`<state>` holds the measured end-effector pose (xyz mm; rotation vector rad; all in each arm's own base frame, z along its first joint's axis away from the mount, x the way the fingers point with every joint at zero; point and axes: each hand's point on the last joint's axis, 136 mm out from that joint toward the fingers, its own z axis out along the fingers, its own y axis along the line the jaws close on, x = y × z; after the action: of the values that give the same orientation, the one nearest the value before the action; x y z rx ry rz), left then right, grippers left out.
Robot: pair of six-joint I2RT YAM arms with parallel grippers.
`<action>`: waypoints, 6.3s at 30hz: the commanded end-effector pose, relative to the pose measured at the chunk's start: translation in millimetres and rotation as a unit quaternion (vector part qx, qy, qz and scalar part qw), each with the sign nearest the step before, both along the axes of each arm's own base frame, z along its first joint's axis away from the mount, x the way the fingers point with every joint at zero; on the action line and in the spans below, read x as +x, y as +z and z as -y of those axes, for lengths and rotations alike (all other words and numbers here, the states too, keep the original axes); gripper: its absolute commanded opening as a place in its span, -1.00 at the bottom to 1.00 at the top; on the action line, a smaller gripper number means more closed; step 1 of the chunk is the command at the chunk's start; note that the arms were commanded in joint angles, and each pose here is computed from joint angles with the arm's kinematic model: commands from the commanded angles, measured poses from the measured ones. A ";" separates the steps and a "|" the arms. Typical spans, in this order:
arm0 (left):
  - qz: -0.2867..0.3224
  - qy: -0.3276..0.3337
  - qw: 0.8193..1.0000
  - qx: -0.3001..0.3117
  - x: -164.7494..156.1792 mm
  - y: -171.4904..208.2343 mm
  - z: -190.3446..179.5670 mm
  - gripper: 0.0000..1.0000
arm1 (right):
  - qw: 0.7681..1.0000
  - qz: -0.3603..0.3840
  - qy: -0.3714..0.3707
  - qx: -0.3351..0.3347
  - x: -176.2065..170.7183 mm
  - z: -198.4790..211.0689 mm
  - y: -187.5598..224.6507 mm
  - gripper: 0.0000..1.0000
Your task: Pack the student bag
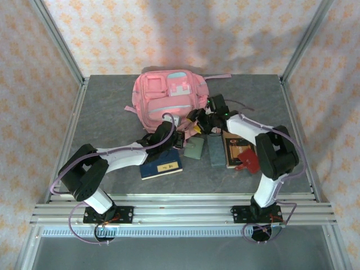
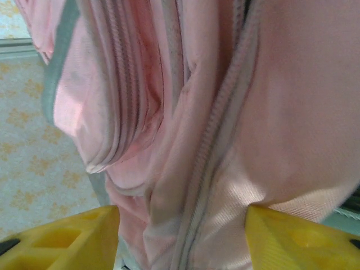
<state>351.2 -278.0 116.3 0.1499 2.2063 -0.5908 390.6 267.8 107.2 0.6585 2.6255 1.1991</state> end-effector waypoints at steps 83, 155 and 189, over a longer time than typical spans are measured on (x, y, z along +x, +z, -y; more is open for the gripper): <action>0.045 0.028 0.997 -0.049 12.7 31.8 0.2 -1.00 | 0.999 0.014 0.028 0.024 -1.1 -31.2 20.6 -0.06; 0.031 0.041 0.997 -0.050 14.4 24.0 -14.0 -1.00 | 0.999 0.029 -0.018 0.016 5.5 2.7 22.3 -0.13; -0.006 0.280 0.959 0.047 81.8 -3.9 -200.8 -1.00 | 0.999 0.049 0.003 0.017 50.4 -48.4 4.4 -0.93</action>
<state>417.2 -107.3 97.9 -0.3663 2.1971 -0.3197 434.6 302.9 99.5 0.6957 2.5456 1.2448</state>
